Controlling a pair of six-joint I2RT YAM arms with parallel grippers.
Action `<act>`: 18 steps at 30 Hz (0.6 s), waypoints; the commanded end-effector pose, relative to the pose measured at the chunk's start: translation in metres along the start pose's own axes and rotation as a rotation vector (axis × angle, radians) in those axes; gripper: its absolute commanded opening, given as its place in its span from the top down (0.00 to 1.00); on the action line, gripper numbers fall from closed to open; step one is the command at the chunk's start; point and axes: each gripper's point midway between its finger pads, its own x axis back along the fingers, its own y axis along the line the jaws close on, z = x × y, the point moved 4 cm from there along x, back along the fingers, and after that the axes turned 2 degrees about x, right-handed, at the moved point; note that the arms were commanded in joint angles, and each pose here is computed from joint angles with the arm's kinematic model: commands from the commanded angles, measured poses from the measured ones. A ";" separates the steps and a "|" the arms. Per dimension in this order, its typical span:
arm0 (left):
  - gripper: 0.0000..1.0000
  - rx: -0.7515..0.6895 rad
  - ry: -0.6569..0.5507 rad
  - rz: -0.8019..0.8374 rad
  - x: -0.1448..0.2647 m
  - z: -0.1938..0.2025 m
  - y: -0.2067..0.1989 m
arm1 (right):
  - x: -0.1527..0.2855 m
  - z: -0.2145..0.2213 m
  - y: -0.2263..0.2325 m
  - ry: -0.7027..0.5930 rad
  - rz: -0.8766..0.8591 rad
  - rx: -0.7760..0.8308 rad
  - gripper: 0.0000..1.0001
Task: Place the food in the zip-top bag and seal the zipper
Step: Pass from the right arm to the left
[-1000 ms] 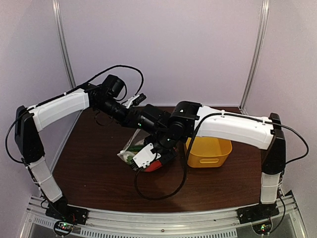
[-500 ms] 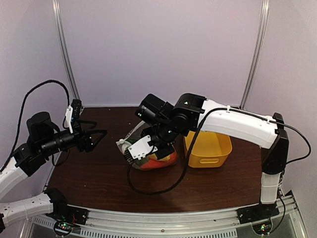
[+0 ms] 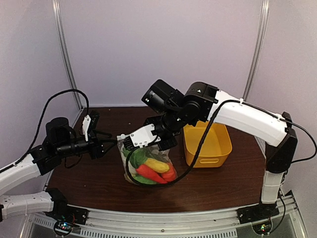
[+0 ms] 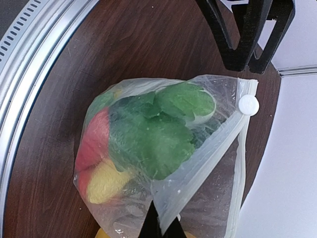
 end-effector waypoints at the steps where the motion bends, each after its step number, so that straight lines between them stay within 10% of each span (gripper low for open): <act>1: 0.46 -0.040 -0.058 0.071 -0.005 -0.011 -0.009 | 0.018 0.001 0.005 -0.036 -0.005 -0.030 1.00; 18: 0.67 -0.004 0.047 0.184 -0.022 0.010 -0.014 | 0.014 0.003 0.005 -0.027 0.000 -0.032 1.00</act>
